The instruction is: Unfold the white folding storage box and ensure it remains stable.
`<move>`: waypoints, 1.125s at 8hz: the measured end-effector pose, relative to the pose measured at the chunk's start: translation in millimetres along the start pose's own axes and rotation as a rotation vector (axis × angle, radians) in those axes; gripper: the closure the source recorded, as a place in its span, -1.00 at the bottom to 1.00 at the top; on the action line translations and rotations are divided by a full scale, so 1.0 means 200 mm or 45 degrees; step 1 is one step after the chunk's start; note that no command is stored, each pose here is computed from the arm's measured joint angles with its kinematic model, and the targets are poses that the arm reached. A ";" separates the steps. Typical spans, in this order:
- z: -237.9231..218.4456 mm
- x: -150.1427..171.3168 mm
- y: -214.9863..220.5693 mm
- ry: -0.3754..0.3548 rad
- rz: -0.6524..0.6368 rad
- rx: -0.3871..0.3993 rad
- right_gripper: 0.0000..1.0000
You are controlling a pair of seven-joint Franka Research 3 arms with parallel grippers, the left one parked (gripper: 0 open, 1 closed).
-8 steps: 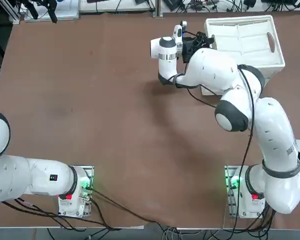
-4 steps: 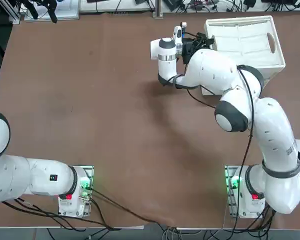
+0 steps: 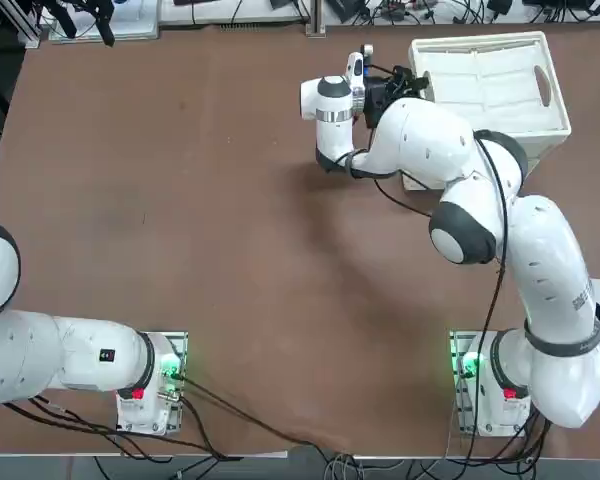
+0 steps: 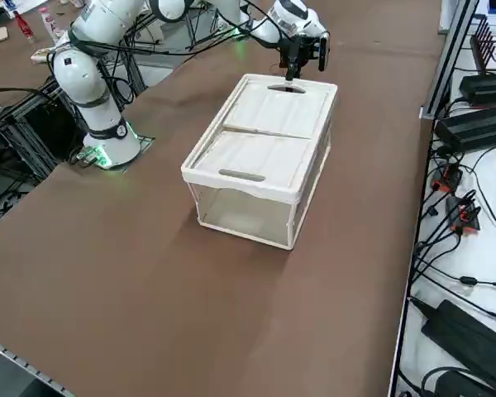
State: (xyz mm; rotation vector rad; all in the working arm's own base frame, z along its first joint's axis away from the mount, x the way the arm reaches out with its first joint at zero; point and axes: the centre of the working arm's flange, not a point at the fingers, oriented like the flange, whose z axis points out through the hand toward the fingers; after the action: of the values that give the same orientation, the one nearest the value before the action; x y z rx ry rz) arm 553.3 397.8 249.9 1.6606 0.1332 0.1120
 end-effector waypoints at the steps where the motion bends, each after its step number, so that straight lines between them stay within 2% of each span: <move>1: 0.00 0.00 0.00 -0.001 -0.014 -0.002 0.42; 8: 0.00 -0.01 -0.01 -0.002 -0.034 -0.020 0.40; 9: 0.00 -0.01 -0.01 -0.002 -0.041 -0.021 0.33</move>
State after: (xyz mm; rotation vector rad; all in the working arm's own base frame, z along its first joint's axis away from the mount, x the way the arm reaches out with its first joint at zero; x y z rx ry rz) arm 550.4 397.9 247.5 1.6414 0.1573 0.0868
